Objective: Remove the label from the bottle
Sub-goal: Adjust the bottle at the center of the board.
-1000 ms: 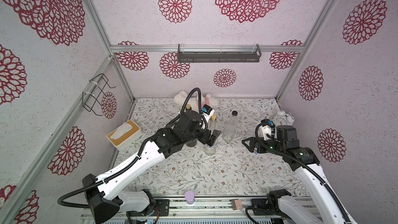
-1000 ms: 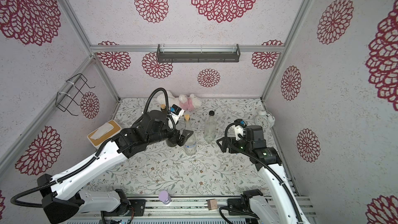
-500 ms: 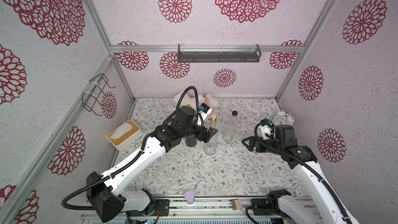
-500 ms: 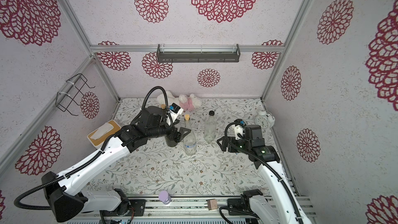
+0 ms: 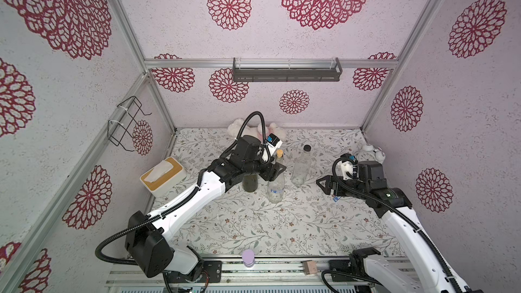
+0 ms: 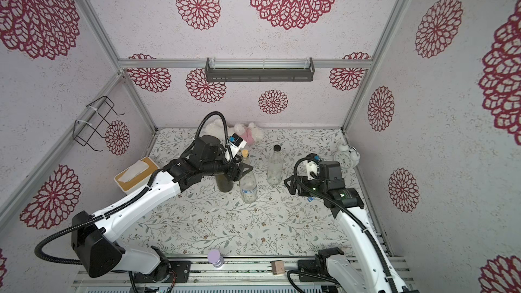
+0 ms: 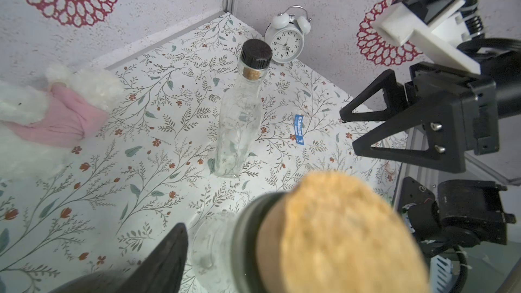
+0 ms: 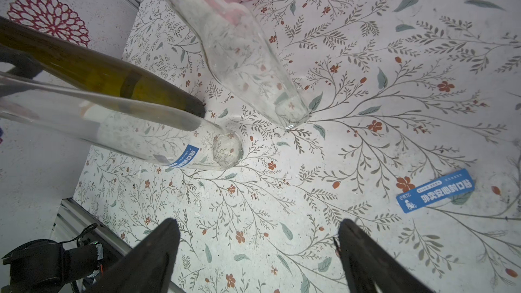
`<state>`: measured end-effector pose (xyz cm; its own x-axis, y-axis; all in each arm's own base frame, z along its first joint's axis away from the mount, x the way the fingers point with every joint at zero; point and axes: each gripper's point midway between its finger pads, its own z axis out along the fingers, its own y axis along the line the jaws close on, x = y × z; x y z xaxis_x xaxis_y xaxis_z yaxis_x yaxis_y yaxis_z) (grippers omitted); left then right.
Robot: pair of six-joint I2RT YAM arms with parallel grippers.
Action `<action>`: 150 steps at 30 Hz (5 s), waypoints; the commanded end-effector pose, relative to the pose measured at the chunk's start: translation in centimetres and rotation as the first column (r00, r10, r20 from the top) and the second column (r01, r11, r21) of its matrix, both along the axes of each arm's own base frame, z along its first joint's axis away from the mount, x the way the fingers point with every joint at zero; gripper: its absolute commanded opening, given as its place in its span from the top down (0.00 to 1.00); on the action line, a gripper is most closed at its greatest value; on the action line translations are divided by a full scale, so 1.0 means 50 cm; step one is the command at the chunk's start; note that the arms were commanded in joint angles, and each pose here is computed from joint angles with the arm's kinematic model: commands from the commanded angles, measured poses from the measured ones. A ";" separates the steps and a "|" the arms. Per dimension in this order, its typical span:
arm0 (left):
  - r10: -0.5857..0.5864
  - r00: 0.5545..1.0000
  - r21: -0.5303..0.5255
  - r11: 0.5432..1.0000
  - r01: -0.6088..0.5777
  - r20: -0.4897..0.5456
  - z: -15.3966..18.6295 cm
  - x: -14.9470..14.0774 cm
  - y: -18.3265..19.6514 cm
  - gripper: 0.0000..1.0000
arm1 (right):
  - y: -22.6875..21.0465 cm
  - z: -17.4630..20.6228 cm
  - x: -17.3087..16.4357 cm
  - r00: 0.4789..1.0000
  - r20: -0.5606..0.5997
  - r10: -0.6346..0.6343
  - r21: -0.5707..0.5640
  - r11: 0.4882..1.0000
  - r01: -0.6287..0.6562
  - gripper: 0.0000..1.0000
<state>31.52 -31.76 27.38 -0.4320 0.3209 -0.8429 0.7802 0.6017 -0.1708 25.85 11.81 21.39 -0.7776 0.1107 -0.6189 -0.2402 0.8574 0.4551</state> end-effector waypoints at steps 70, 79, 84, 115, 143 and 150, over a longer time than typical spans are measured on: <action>0.627 0.776 -0.002 0.778 -0.628 0.064 0.046 0.025 -0.052 0.33 | 0.023 0.021 -0.024 0.993 0.105 0.046 -0.010 0.999 -0.045 0.06; 0.518 0.852 -0.009 0.855 -0.519 0.073 0.096 -0.013 -0.056 0.07 | 0.034 0.027 -0.015 0.993 0.081 0.087 -0.027 0.996 -0.085 0.07; 0.364 0.926 0.026 0.929 -0.368 0.100 0.111 -0.045 -0.064 0.01 | 0.036 0.043 -0.017 0.992 0.068 0.103 -0.037 0.994 -0.101 0.06; 0.043 0.999 -0.085 0.996 -0.040 0.029 0.059 -0.078 0.009 0.01 | -0.003 0.015 -0.041 0.999 0.043 -0.022 -0.048 0.999 0.024 0.05; 0.050 0.998 -0.108 0.993 -0.046 0.036 0.045 0.036 -0.047 0.14 | 0.079 -0.030 -0.009 0.990 0.101 0.094 -0.130 0.988 -0.080 0.11; 0.055 0.997 -0.099 0.994 -0.050 0.047 0.033 0.059 -0.063 0.25 | 0.080 -0.041 -0.005 0.989 0.101 0.107 -0.152 0.984 -0.091 0.11</action>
